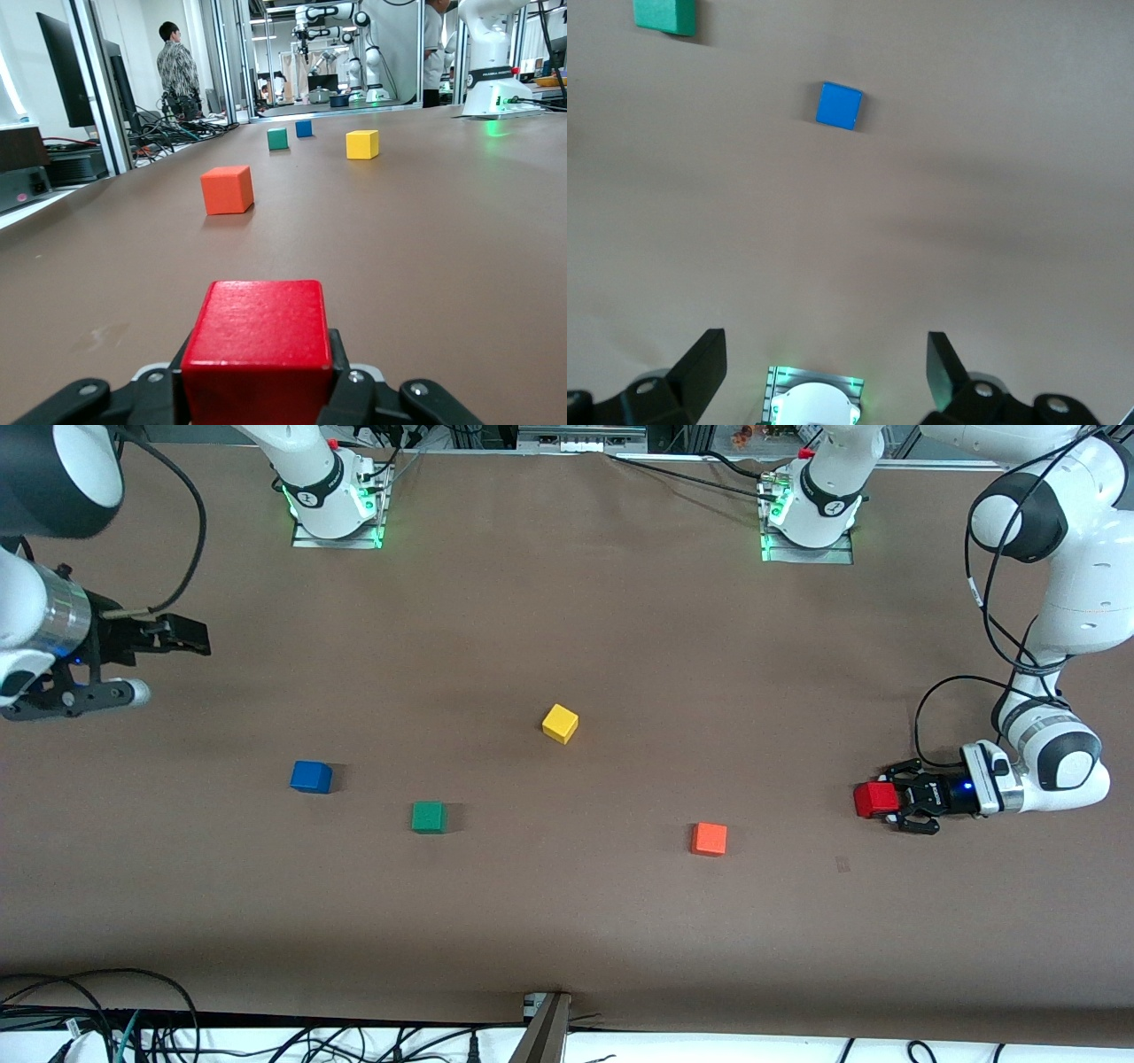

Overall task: Pass red block to right arm, stack on blue
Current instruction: 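Lift the red cube with the left gripper while the right gripper approaches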

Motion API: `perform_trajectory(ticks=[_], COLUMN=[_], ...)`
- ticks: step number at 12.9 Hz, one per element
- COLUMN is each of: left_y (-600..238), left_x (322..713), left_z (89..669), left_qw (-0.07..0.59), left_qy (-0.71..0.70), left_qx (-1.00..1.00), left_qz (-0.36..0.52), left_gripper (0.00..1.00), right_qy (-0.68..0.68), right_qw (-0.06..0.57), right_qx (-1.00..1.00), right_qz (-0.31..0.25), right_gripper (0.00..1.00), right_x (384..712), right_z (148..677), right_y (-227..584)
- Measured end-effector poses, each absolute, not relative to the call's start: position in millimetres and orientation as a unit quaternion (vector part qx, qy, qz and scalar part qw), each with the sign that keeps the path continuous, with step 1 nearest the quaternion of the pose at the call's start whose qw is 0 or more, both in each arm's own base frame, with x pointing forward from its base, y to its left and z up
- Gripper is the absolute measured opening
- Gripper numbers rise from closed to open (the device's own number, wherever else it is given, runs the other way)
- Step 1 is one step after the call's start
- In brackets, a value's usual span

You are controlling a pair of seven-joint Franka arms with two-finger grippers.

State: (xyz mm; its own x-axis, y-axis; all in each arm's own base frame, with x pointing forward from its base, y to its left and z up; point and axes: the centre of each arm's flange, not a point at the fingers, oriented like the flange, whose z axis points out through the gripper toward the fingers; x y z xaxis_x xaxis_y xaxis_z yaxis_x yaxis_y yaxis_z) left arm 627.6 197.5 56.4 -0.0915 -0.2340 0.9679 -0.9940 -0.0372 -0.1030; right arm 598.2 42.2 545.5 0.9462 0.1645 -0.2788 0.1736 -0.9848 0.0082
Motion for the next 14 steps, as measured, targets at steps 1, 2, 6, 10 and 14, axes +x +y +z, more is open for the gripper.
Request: perform_trajectory(ticks=[1, 2, 6, 10, 14], left_y=[181, 159, 56, -99, -231], left_x=[633, 639, 658, 678, 669], left_z=[59, 64, 88, 137, 164], left_qw=[0.415, 0.437, 0.552, 0.653, 0.706], left_qy=[-0.563, -0.554, -0.504, -0.439, -0.383], left_qx=[0.536, 0.529, 0.499, 0.435, 0.381], left_qz=[0.473, 0.47, 0.438, 0.438, 0.457], left_gripper=[0.56, 0.56, 0.56, 0.56, 0.56], right_qy=[0.086, 0.087, 0.096, 0.107, 0.075], right_qw=[0.017, 0.017, -0.008, -0.104, -0.255], right_qx=[0.986, 0.985, 0.985, 0.978, 0.954], right_qz=[-0.144, -0.145, -0.144, -0.146, -0.142], right_gripper=[1.0, 1.0, 1.0, 1.0, 1.0], right_x=[600, 600, 599, 603, 632], right_z=[540, 539, 540, 527, 480], right_y=[43, 44, 60, 100, 133])
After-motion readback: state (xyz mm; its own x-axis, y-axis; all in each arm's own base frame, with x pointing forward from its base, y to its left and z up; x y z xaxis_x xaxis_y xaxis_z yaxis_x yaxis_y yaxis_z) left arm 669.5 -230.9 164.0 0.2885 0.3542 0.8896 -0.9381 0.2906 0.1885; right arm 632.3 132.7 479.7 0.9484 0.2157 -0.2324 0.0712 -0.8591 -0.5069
